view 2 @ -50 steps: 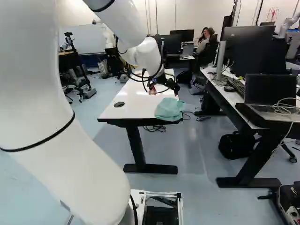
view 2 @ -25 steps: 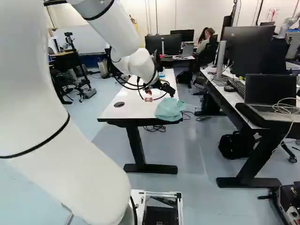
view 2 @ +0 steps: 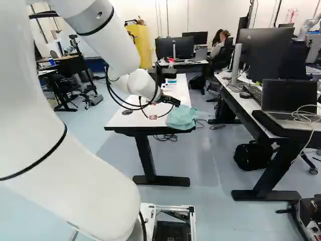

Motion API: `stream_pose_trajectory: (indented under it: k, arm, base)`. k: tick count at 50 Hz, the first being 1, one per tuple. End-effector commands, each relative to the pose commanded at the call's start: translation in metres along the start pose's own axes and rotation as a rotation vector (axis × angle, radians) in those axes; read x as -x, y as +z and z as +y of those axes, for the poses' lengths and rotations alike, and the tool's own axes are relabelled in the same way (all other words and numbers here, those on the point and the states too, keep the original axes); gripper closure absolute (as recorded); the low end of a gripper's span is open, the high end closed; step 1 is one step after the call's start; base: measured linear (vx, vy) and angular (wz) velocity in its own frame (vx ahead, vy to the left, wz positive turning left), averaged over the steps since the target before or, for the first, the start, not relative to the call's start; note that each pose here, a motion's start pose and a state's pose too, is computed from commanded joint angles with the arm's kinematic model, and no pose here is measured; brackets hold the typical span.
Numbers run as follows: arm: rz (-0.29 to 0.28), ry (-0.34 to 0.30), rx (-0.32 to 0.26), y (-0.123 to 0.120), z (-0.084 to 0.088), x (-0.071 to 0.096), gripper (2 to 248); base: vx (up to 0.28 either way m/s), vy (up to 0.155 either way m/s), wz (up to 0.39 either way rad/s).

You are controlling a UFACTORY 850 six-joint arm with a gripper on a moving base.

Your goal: Clean the table with the green towel

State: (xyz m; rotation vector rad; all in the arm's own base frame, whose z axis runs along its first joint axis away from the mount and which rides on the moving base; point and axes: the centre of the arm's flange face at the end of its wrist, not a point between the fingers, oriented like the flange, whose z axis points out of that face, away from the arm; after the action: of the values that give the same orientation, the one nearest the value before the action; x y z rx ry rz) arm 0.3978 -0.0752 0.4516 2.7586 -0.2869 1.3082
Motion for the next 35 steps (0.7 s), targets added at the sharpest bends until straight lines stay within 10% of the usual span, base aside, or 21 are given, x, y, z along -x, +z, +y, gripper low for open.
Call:
stream_pose_trajectory:
  k: [35]
  arm:
    - [0.192, -0.067, -0.086, -0.023, -0.032, 0.083, 3]
  base:
    - [0.000, 0.000, 0.000]
